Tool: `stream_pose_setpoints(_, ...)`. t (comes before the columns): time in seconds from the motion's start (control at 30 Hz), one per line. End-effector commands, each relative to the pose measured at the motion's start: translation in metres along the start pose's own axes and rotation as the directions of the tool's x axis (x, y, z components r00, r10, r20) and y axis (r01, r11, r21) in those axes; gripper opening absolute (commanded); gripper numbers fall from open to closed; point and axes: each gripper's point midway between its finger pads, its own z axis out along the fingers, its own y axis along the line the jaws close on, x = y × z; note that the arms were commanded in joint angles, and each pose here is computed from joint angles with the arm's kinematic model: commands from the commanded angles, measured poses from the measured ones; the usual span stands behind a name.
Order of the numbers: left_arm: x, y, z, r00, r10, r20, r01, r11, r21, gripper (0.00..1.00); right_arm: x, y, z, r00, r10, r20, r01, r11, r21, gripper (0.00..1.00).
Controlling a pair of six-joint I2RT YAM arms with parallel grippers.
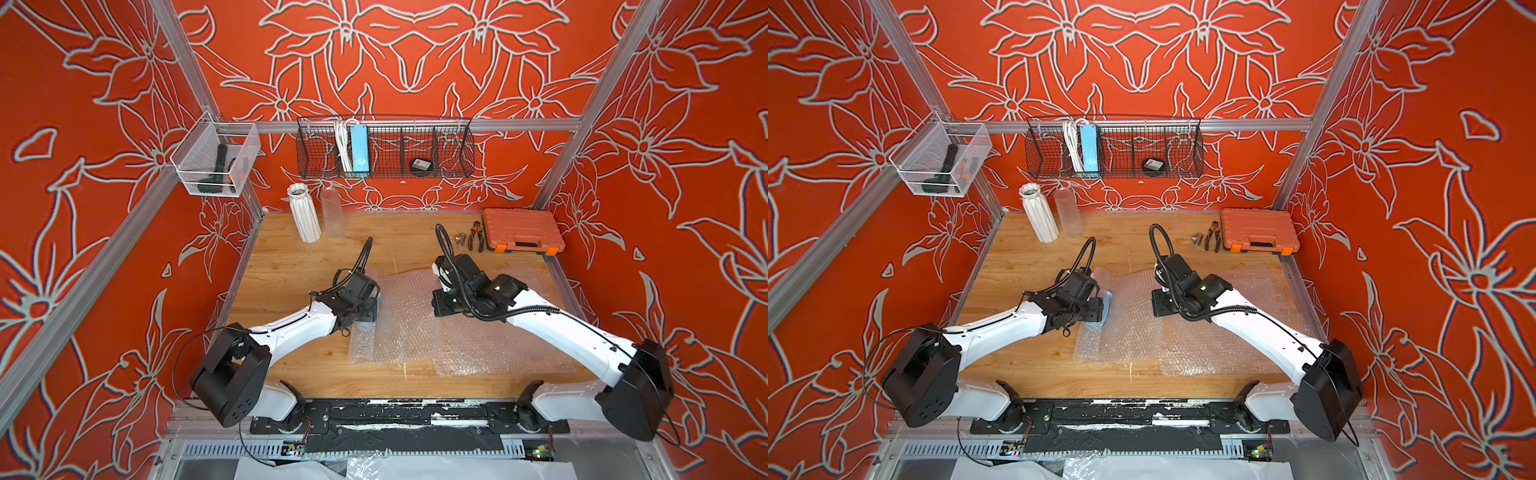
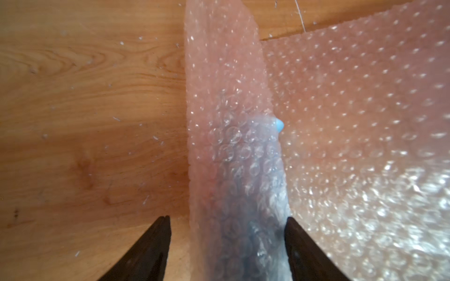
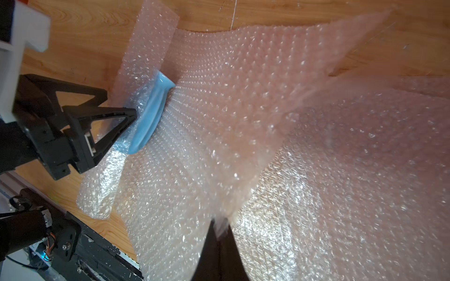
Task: Unwrap the vase from the bubble wrap
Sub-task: Unwrap the bubble wrap at the center of the board.
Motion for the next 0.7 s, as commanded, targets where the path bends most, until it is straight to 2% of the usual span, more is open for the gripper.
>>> stream_pose_setpoints(0.0, 0.002, 0.021, -0.003, 0.999, -0.04, 0.018, 0.042, 0.996, -0.08, 0.71, -0.01, -0.007, -0.015, 0.999, -0.012, 0.042, 0.01, 0.999, 0.047, 0.0)
stream_pose_setpoints(0.23, -0.005, 0.04, -0.013, 0.994, -0.088, 0.07, 0.098, 0.983, -0.157, 0.72, -0.008, -0.008, -0.013, 0.999, -0.014, 0.033, 0.013, 0.999, 0.047, 0.0)
stream_pose_setpoints(0.5, -0.037, 0.058, -0.047, 0.962, -0.136, 0.236, 0.184, 0.963, -0.198, 0.75, -0.005, -0.007, -0.008, 1.0, -0.012, 0.017, 0.011, 0.999, 0.04, 0.0)
stream_pose_setpoints(0.6, -0.051, 0.05, -0.056, 0.958, -0.109, 0.266, 0.155, 0.975, -0.158, 0.75, -0.004, -0.006, -0.006, 1.0, -0.01, 0.01, 0.01, 0.999, 0.037, 0.0)
stream_pose_setpoints(0.67, -0.054, 0.03, -0.054, 0.97, -0.05, 0.238, 0.07, 0.994, -0.078, 0.75, -0.005, -0.006, -0.005, 1.0, -0.012, 0.01, 0.011, 0.999, 0.037, 0.0)
